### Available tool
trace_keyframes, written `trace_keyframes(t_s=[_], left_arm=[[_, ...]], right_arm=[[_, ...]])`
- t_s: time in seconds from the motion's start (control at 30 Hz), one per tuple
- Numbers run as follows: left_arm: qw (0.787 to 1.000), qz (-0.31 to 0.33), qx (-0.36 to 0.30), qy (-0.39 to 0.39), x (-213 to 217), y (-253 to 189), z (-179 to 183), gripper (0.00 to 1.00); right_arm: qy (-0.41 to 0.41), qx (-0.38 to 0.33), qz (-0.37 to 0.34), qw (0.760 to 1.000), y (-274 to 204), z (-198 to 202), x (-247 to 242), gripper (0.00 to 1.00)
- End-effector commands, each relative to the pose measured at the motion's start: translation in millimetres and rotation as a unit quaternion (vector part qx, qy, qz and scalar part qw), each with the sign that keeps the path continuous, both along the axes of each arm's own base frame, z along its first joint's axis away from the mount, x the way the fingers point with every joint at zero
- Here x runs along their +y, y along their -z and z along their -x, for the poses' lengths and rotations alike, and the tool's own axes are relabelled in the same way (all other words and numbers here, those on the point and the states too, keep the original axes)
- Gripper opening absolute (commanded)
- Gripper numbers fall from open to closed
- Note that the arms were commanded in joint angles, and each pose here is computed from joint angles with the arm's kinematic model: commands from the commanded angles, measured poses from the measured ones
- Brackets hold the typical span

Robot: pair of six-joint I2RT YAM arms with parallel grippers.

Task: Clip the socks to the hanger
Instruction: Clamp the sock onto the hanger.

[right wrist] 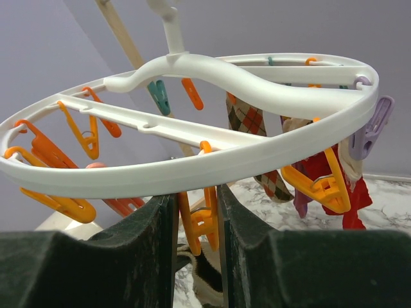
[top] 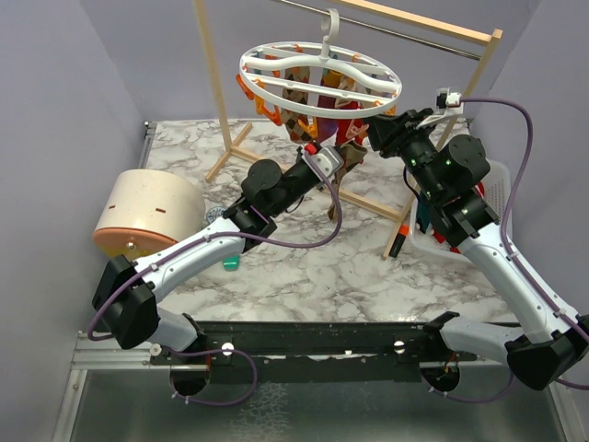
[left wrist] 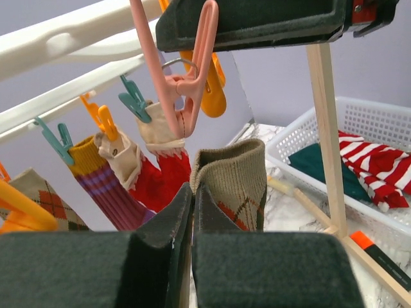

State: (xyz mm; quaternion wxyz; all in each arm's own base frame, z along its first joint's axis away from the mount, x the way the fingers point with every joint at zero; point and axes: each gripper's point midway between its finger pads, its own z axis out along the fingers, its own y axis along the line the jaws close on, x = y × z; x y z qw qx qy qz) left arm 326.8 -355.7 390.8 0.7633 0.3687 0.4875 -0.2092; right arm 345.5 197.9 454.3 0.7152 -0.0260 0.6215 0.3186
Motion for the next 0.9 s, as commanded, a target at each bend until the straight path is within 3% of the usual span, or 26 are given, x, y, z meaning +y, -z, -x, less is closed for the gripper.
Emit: trace_keyframes(t_s=[0.0, 0.87], left_arm=[[1.000, 0.018, -0.004, -0.013, 7, -11, 2, 0.00], [0.999, 0.045, -0.028, -0.013, 9, -47, 4, 0.00]], right_arm=[[-0.005, 0.000, -0.003, 1.000, 0, 5, 1, 0.00], [-0.006, 0.007, 0.006, 1.000, 10, 2, 3, 0.00]])
